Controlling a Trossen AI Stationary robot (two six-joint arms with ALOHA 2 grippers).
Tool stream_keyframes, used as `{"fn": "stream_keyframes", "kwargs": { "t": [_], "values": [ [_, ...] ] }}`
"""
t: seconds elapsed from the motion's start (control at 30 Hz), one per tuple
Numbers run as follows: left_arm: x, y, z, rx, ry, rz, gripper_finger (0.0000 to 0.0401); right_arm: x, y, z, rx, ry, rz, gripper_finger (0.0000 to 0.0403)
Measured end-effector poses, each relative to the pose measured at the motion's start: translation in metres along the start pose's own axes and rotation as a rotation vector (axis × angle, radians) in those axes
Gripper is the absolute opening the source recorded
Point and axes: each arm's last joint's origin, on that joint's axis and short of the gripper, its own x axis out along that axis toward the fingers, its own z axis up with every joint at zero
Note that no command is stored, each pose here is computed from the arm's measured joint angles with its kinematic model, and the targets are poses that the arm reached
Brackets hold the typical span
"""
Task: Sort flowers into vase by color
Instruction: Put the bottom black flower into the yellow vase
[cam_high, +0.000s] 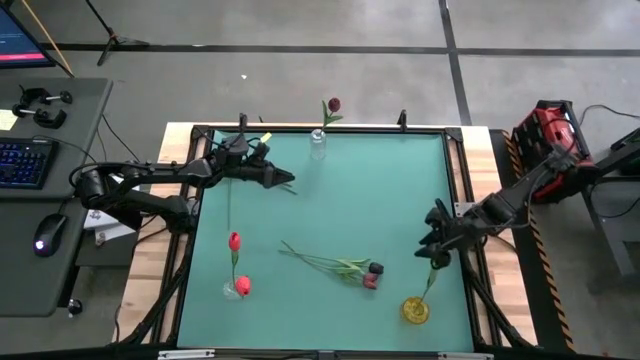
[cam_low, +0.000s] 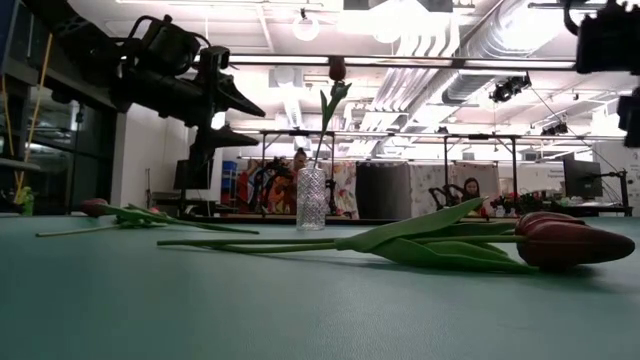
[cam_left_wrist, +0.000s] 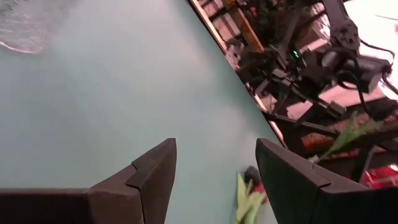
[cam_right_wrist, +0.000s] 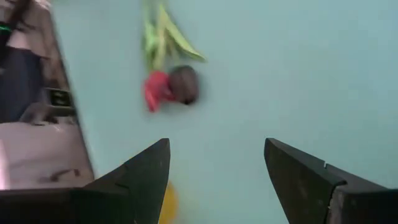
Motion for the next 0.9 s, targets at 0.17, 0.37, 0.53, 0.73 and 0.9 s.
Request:
{"fn": "stream_keyframes", "kwargs": {
  "t": [0.17,0.37,0.53,0.73,0.9],
  "values": [
    [0.0,-0.001,-0.001,0.026,0.04,-0.044,0.0209,-0.002,0.02,0.01,0.027,0.048,0.263,0.0248],
    [0.0,-0.002,-0.001,0.051,0.047,-0.053,0.0209,-0.009,0.036,0.006,0.128,0.384,0.517,0.0248],
    [0.0,-0.001,-0.001,0.051,0.047,-0.053,0.0209,-0.013,0.038,0.001,0.208,0.573,0.537,0.0248],
    [0.0,-0.002,-0.001,0.022,0.047,-0.052,0.0209,-0.021,0.033,0.007,0.206,0.525,0.575,0.0248],
    [0.0,-0.002,-0.001,0.019,0.045,-0.054,0.0209,-0.021,0.02,0.018,0.189,0.324,0.51,0.0248]
  ]
}}
